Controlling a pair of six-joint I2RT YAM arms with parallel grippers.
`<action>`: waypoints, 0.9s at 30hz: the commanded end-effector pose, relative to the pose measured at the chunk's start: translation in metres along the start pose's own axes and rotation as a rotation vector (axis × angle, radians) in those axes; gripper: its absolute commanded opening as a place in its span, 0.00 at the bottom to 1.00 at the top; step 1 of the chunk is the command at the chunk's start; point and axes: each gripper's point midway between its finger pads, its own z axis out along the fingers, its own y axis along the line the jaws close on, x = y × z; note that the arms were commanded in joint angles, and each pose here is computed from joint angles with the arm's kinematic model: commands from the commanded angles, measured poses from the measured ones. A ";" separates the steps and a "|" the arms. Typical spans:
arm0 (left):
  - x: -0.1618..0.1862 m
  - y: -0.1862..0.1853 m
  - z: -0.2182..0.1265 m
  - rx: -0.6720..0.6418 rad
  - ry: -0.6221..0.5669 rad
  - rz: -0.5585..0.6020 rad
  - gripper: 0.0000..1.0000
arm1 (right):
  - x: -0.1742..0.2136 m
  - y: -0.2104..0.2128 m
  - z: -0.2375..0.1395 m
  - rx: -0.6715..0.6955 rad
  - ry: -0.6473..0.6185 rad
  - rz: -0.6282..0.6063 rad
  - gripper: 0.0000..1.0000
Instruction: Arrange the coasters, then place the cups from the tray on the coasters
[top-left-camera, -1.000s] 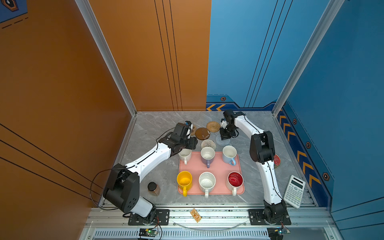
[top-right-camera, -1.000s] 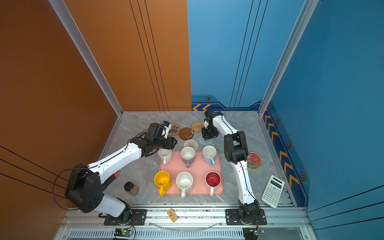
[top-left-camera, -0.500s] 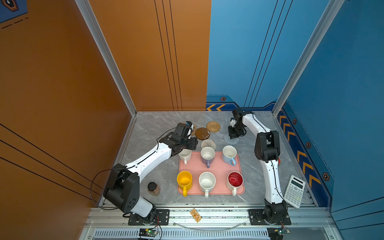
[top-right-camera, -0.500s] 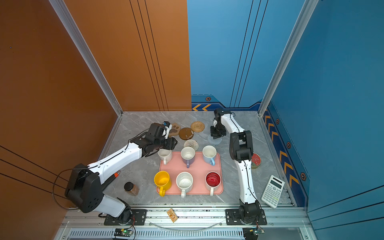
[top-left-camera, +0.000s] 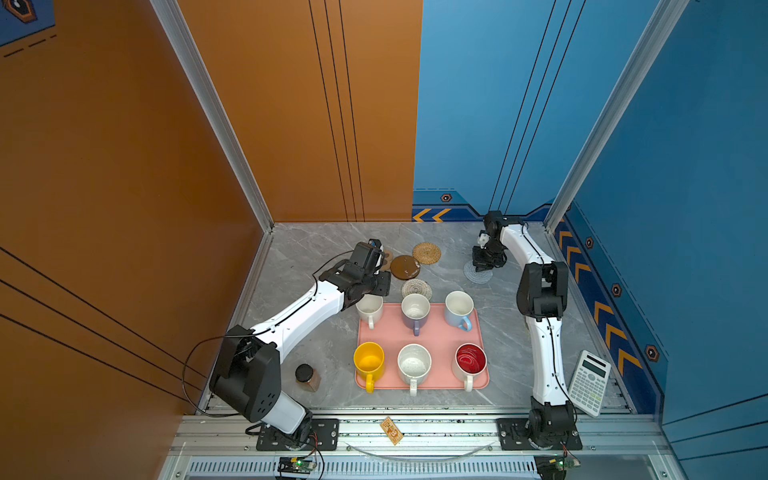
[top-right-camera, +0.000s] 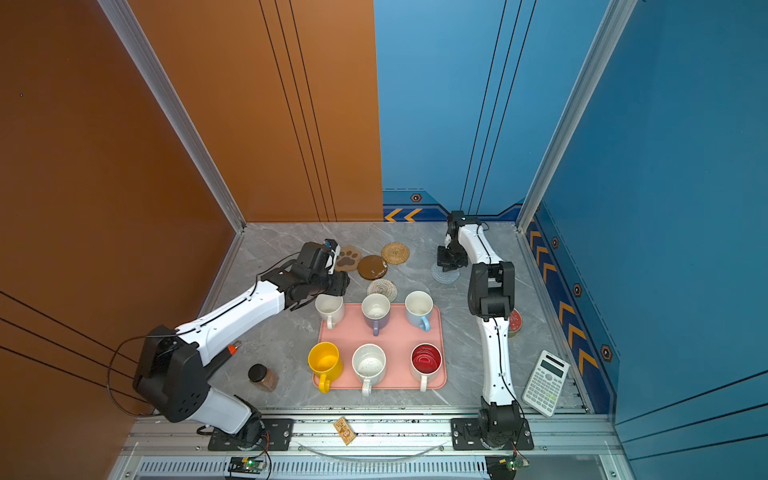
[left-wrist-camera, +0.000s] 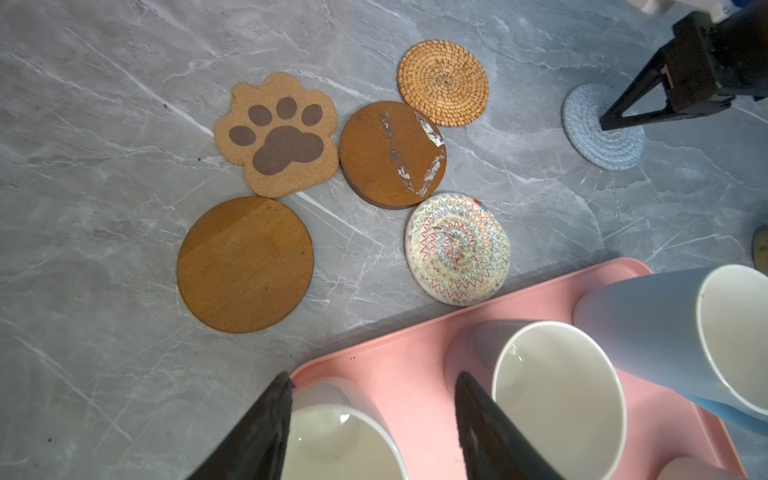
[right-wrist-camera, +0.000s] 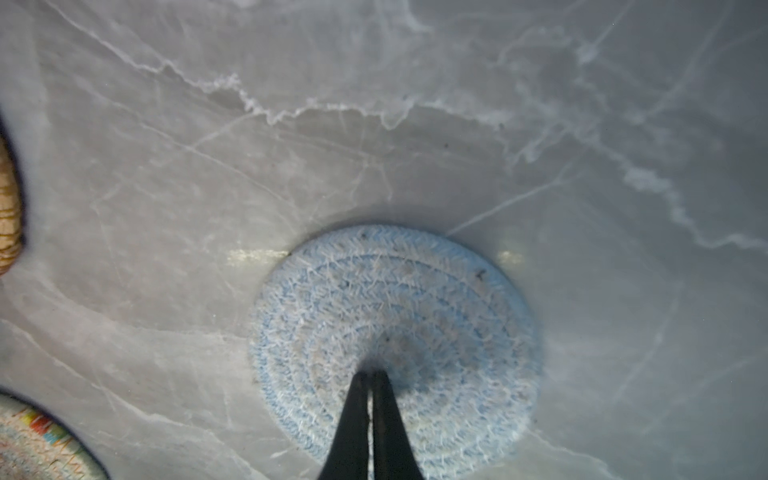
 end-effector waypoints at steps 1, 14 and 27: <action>-0.003 0.019 -0.002 -0.108 0.027 0.014 0.64 | 0.004 -0.005 0.013 0.014 0.034 0.015 0.06; -0.052 0.071 -0.016 -0.391 0.046 0.192 0.79 | -0.032 0.025 -0.103 -0.056 -0.245 -0.010 0.44; -0.040 0.092 0.058 -0.343 0.235 0.185 0.80 | 0.017 0.086 -0.132 -0.241 -0.392 -0.011 0.49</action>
